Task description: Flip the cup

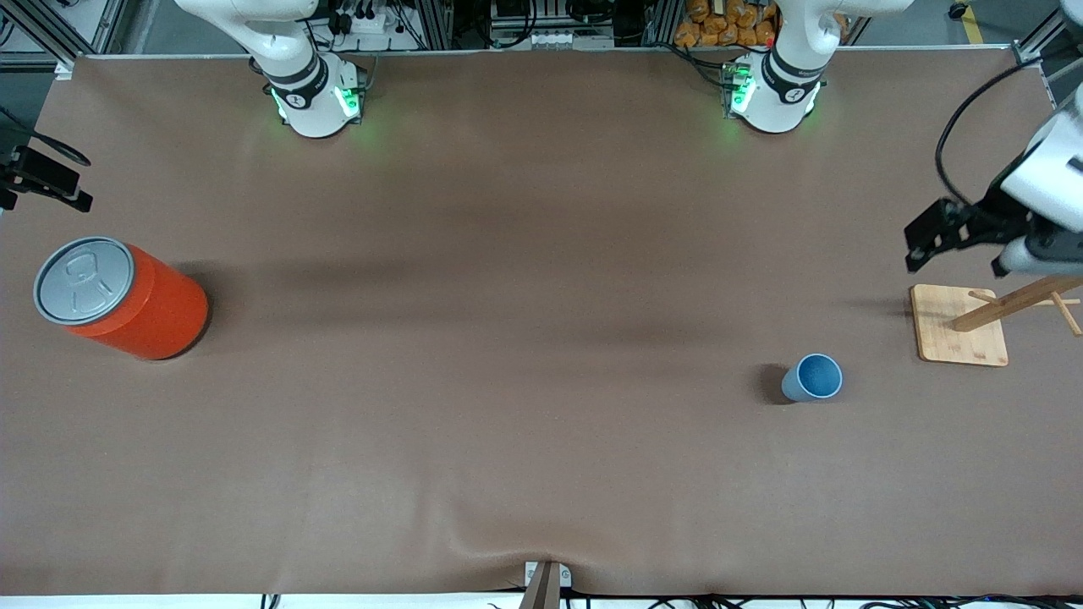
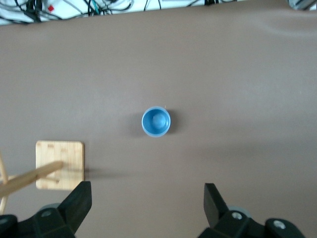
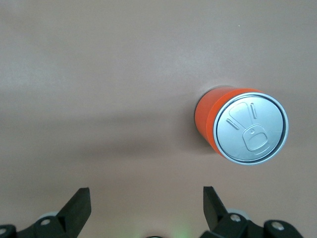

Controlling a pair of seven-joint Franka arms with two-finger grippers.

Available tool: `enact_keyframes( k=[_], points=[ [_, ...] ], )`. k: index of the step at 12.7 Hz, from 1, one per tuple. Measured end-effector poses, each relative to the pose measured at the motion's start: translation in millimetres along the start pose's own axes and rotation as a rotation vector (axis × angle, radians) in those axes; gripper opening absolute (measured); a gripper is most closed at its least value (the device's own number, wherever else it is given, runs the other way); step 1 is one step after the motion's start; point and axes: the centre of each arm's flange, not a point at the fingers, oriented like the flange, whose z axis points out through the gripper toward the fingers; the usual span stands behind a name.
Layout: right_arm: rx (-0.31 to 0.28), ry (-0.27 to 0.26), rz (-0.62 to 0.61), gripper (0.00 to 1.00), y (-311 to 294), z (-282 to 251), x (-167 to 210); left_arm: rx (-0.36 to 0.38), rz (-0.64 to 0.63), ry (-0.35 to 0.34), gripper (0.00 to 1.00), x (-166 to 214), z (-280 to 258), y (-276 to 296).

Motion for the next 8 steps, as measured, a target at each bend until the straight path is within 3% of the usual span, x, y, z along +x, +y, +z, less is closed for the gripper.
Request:
enact_keyframes(
  k=[3,8],
  points=[
    [0.000,0.000,0.000,1.00,0.2,0.0,0.0,-0.061,-0.029,-0.043,1.00,-42.3,-3.9,-5.1],
    [0.000,0.000,0.000,1.00,-0.1,0.0,0.0,-0.061,-0.041,-0.036,1.00,-79.0,-18.2,3.7]
  ],
)
